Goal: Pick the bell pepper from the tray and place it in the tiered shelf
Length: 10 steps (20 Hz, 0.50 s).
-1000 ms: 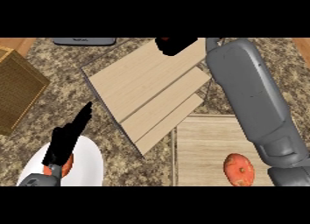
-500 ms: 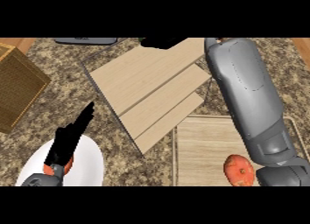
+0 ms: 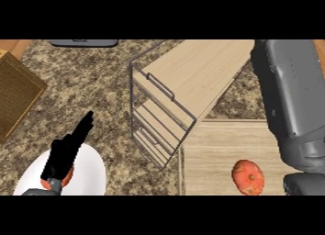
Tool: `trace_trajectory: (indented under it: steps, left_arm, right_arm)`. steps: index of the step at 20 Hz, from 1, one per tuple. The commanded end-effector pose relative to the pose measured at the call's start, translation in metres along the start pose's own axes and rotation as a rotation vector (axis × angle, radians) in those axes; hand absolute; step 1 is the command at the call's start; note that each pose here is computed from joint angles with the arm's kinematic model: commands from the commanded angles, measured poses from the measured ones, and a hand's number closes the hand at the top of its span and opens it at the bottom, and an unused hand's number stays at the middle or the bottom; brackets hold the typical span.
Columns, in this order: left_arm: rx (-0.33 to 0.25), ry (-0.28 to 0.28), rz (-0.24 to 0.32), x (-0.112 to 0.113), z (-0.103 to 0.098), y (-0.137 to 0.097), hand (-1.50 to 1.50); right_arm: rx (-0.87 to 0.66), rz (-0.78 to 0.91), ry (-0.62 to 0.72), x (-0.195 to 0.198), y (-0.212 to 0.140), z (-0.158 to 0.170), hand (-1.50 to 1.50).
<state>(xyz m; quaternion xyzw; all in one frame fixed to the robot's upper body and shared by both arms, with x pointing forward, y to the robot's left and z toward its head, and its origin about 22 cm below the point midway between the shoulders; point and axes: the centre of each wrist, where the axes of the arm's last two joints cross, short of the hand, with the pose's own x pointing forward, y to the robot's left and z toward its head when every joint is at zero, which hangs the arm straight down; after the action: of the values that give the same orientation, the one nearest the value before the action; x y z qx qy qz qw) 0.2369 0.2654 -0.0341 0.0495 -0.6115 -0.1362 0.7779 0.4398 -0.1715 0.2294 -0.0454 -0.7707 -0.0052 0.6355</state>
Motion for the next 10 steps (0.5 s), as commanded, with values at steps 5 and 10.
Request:
trace_trajectory:
  steps: [5,10]
  left_arm:
    - [0.026,0.002,0.005,-0.008,0.001,0.01,0.0]
    - [0.011,-0.003,0.014,-0.008,0.013,-0.007,0.0]
  right_arm:
    - [-0.158,0.056,0.089,-0.02,-0.154,0.009,-1.5]
    - [-0.115,0.069,0.031,-0.039,-0.229,0.028,-1.5]
